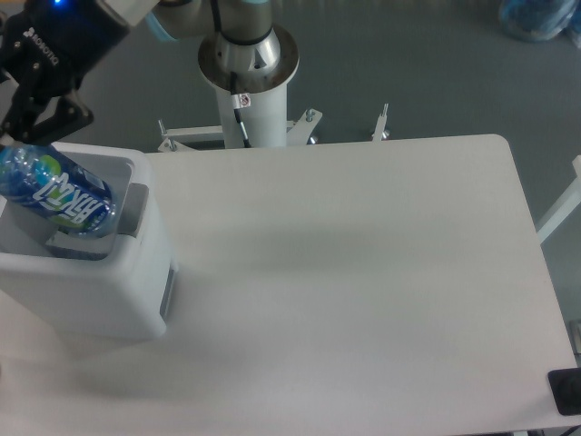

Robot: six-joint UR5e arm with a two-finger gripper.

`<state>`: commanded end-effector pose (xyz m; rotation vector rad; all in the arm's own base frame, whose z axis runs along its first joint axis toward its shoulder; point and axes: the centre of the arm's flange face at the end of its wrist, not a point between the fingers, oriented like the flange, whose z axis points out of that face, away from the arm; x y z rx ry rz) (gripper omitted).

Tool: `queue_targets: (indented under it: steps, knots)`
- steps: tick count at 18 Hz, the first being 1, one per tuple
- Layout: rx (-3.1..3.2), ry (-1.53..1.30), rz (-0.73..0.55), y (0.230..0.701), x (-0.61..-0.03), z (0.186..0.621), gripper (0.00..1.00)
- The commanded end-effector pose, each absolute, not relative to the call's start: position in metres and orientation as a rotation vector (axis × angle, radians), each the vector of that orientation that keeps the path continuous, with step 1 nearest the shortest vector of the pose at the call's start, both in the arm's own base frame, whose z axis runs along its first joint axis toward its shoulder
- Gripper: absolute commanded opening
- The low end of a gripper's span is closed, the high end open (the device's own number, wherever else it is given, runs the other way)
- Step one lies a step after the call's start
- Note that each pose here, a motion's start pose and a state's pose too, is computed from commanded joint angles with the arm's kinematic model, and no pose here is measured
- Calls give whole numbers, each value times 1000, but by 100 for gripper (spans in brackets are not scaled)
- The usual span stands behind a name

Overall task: Place the trash in the trash can
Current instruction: 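Lower the bottle into the bin and open the gripper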

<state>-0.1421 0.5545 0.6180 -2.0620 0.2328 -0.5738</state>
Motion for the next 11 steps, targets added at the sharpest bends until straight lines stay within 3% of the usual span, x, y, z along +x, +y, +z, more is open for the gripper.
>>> queue_targets:
  steps: [1, 3, 4, 11]
  knots:
    - [-2064, 236, -586, 557, -139, 614, 33]
    - [-2044, 254, -631, 560, -134, 610, 83]
    - [-2031, 261, -647, 561, -134, 607, 96]
    - [-2039, 246, -645, 555, -136, 591, 100]
